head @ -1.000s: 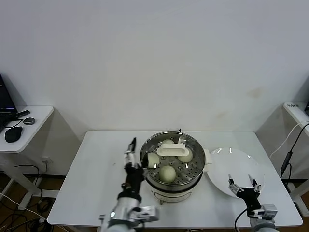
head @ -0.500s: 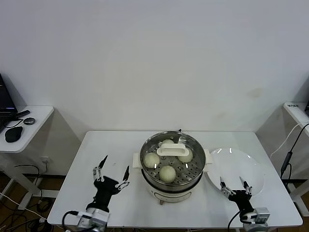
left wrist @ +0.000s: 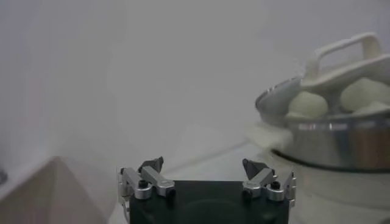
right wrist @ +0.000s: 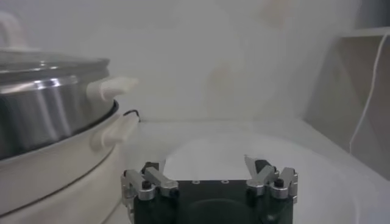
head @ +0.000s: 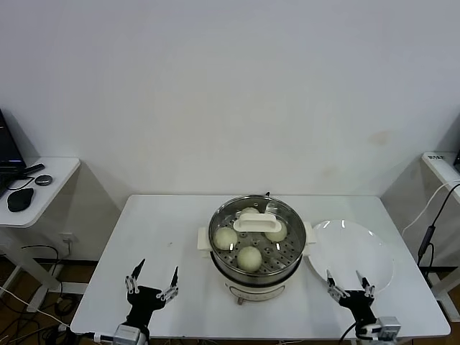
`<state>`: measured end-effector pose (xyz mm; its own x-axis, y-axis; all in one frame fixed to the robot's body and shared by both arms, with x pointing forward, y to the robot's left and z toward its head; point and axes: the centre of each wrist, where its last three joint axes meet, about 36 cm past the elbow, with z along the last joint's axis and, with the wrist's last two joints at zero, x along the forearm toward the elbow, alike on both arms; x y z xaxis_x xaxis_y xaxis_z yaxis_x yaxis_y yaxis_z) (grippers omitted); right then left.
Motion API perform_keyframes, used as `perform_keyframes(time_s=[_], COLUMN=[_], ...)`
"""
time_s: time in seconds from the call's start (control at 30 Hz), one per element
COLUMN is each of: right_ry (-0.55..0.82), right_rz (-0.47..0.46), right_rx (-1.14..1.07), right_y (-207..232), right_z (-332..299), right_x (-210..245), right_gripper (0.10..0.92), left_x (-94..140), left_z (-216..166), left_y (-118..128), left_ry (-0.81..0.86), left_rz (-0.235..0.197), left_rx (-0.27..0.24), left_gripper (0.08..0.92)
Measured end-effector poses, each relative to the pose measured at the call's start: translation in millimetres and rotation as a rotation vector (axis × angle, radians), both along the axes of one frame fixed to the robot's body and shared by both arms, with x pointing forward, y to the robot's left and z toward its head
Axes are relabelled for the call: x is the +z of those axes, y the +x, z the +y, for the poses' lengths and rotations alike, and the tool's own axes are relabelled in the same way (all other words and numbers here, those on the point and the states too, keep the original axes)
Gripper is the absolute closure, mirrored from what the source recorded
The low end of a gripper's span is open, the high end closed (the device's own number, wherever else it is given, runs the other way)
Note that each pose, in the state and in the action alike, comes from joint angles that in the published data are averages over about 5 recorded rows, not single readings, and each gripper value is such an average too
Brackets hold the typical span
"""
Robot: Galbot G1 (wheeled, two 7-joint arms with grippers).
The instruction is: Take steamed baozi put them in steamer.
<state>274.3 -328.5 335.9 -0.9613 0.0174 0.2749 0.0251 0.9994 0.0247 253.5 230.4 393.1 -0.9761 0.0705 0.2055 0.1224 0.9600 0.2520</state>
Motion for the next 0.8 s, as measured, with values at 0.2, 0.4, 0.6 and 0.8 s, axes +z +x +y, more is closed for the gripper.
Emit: perform_keyframes(time_s=[0.2,0.4,0.6,0.8], right_ry=[-0.016,-0.026,-0.045,-0.082], right_rz=[0.019,0.024,0.023,0.043], right_rx=[0.012,0.020,0.027,0.039], right_y=[-9,-17,-19,-22], right_z=[-2,-3,-4,-7], right_x=[9,18,23,32], right_gripper=[0.200,0.200,0.200,0.200], left_x=[-8,-14,-16,-12], left_z=[1,-2,-3,-2], left_y=[-4,-9,-16,-25], left_ry=[-0.031,-0.060,-0.073,-0.077], left_rz=[0.022,0.045,0.060,0.074], left_rx=[-0.008,-0.009,-0.003,0.004], left_gripper=[0.177,0.177,0.177,0.177])
